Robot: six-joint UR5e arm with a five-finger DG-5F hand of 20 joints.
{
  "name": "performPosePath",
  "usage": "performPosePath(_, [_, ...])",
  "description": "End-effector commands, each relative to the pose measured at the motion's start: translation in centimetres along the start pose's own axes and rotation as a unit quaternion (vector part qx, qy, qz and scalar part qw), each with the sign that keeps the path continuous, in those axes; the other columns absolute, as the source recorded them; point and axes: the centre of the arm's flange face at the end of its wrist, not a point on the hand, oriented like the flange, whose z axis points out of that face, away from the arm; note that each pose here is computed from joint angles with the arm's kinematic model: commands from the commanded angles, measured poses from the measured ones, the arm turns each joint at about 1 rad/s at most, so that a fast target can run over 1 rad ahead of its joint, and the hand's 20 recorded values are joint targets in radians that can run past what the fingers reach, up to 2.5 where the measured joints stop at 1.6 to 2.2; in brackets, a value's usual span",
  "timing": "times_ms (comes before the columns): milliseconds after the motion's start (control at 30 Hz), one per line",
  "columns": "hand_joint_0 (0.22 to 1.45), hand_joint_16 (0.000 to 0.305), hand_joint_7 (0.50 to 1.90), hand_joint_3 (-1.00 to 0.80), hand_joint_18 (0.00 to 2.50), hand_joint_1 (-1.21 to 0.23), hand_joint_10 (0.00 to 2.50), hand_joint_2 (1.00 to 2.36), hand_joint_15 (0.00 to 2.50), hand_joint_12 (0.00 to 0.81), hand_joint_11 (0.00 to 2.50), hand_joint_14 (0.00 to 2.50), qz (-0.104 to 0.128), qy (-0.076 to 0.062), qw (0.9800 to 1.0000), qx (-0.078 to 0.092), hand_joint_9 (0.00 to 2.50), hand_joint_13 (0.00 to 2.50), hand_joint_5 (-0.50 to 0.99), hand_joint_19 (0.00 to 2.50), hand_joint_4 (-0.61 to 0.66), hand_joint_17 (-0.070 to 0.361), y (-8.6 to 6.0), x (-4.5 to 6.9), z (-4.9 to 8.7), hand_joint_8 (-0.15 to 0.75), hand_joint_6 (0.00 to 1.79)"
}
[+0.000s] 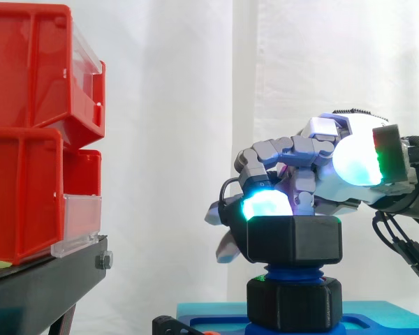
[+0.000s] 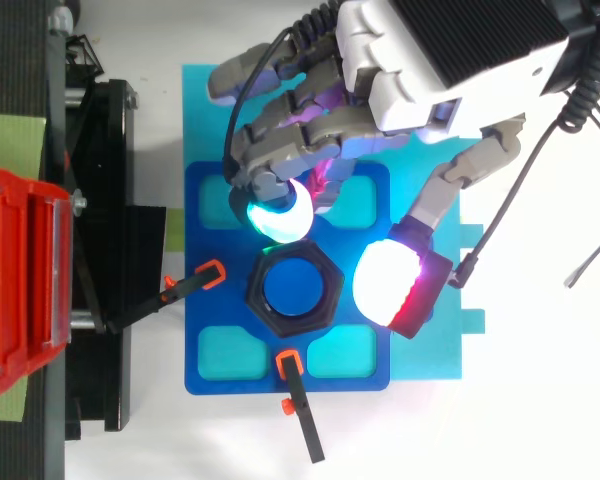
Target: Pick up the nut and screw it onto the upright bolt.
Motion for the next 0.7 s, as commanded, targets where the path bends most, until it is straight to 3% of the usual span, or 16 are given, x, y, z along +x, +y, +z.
performPosePath(0, [0.51,0.008,1.41,-0.50,0.50,-0.36,0.00,1.00,0.00,0.191,0.00,0.00,-0.001,-0.001,1.0000,0.000,1.52,0.88,0.10,0.00,0.07,0.018,-0.1,-0.1,0.0,0.235,0.50])
performPosePath(200, [0.51,0.004,1.30,-0.50,0.72,-0.36,0.00,1.00,0.00,0.162,0.05,0.00,0.000,0.002,1.0000,-0.001,1.67,1.09,0.09,0.00,0.00,0.010,-0.1,0.0,-0.2,0.168,0.56])
performPosePath(333, [0.51,0.007,1.31,-0.50,0.70,-0.33,0.00,1.00,0.00,0.180,0.05,0.00,0.000,0.001,1.0000,-0.001,1.64,1.08,0.08,0.00,0.03,0.015,0.0,-0.2,-0.1,0.216,0.56])
performPosePath(433, [0.50,0.012,1.38,-0.50,0.58,-0.31,0.00,1.00,0.00,0.228,0.09,0.00,0.000,-0.001,1.0000,-0.004,1.53,1.01,0.04,0.00,0.12,0.026,0.2,-0.5,0.2,0.261,0.50])
performPosePath(467, [0.50,0.016,1.33,-0.50,0.60,-0.30,0.00,1.00,0.03,0.268,0.11,0.00,0.000,-0.005,1.0000,-0.007,1.50,1.04,0.00,0.00,0.14,0.037,0.2,-1.0,0.6,0.280,0.50])
performPosePath(500, [0.50,0.021,1.06,-0.50,0.66,-0.28,0.00,1.00,0.07,0.286,0.12,0.00,-0.001,-0.007,0.9999,-0.009,1.48,1.09,-0.05,0.05,0.23,0.048,0.2,-1.3,0.6,0.309,0.50])
performPosePath(667, [0.50,0.024,0.94,-0.50,0.67,-0.28,0.00,1.00,0.07,0.271,0.12,0.00,0.008,0.000,0.9998,-0.020,1.45,1.07,-0.08,0.09,0.24,0.054,1.1,-3.8,1.7,0.302,0.50])
